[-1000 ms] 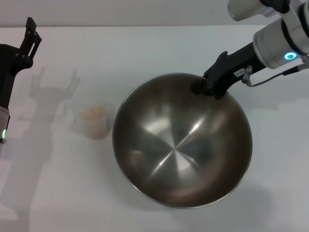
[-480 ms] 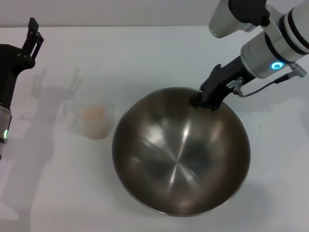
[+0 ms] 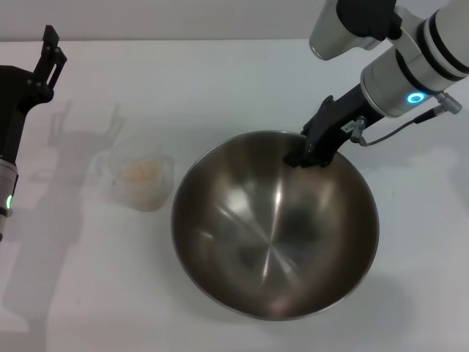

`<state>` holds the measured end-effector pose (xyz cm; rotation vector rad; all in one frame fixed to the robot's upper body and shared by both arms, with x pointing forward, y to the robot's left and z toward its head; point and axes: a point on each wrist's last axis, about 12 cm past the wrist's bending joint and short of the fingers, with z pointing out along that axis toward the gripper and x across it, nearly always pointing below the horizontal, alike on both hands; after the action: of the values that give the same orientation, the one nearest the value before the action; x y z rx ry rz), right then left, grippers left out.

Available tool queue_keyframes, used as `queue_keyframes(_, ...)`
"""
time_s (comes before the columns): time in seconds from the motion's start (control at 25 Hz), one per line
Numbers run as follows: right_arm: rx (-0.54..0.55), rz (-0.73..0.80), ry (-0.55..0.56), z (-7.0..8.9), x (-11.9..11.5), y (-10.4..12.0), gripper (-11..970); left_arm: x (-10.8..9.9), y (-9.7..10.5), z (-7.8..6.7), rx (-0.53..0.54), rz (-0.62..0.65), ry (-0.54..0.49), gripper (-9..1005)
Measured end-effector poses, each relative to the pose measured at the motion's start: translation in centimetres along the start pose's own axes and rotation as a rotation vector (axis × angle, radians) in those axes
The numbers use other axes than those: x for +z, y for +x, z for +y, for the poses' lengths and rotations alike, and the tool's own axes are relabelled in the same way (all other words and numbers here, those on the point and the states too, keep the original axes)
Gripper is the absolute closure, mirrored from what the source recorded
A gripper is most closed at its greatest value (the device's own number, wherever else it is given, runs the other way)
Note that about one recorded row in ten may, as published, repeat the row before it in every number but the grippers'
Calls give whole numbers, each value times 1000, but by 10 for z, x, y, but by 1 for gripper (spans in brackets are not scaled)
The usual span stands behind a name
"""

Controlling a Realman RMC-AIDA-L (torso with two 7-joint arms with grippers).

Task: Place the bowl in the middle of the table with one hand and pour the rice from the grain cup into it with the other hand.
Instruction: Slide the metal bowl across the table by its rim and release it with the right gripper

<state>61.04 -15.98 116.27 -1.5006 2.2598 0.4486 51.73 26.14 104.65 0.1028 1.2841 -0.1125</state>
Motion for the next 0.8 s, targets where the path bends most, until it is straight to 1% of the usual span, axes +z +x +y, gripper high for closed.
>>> queue_keyframes(0.16,-15,1,14,0,0,-3,777,0,0,0,1,0,0,125)
queue_keyframes(0.36,-31,11,42,-2,1,-5,611,1,0,1,1,-2,-4,125)
queue_keyframes(0.64,-81,-30,84,-1,-8,-17,531,2,-1,2,3,-4,-7,126)
queue_keyframes(0.76,-107,-61,104,0,-15,-26,496,2,-1,2,4,-4,-9,126)
queue_keyframes(0.8,-124,-92,116,2,-20,-32,485,2,-1,4,6,-4,-15,126)
